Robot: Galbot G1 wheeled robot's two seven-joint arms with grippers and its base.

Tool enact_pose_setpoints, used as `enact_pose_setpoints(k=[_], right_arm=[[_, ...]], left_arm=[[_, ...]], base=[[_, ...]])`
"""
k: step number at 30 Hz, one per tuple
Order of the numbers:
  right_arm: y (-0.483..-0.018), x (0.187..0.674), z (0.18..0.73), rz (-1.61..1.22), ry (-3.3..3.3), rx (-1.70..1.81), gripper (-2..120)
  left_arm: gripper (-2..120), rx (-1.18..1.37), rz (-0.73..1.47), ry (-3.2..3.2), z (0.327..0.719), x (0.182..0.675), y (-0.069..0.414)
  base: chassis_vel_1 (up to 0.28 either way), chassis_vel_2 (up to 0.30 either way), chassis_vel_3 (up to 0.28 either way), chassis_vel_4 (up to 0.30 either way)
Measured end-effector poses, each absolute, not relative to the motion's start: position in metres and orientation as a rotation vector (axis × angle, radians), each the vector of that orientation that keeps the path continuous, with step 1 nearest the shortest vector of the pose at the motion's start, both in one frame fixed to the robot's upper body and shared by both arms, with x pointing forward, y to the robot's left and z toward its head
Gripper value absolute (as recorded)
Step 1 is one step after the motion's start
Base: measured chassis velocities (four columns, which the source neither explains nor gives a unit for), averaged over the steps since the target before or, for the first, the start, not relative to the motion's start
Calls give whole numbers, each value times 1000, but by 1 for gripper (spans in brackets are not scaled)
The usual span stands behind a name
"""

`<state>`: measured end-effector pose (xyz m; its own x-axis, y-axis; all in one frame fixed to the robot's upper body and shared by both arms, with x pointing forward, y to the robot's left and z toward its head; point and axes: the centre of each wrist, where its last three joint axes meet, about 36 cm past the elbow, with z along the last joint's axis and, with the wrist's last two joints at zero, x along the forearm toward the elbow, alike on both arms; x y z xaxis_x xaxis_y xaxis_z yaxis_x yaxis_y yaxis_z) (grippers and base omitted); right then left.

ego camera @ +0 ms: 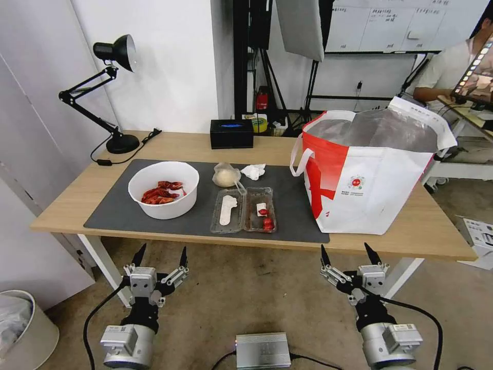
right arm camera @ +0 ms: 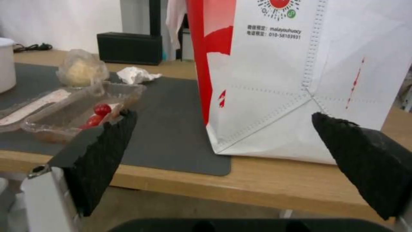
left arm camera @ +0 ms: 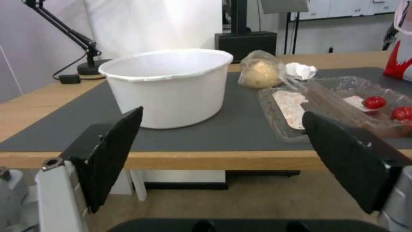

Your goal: Pick up the trash from the table and place it into the takeout bag.

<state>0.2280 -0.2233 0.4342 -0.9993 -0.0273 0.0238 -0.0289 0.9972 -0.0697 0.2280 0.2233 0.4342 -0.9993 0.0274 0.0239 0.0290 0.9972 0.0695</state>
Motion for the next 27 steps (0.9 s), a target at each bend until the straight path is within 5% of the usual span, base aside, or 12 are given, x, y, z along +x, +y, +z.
enact_pose_setpoints(k=[21,27], right_arm=[[-224,228,434,111,-3116,47,100],[-236,246,440,163,-3090,109,100]], left_arm=[[100,-41,-100,-3115,435,229,223],[100,28,57,-3054,451,247,217]], base=[[0,0,0,0],[0,0,0,0]])
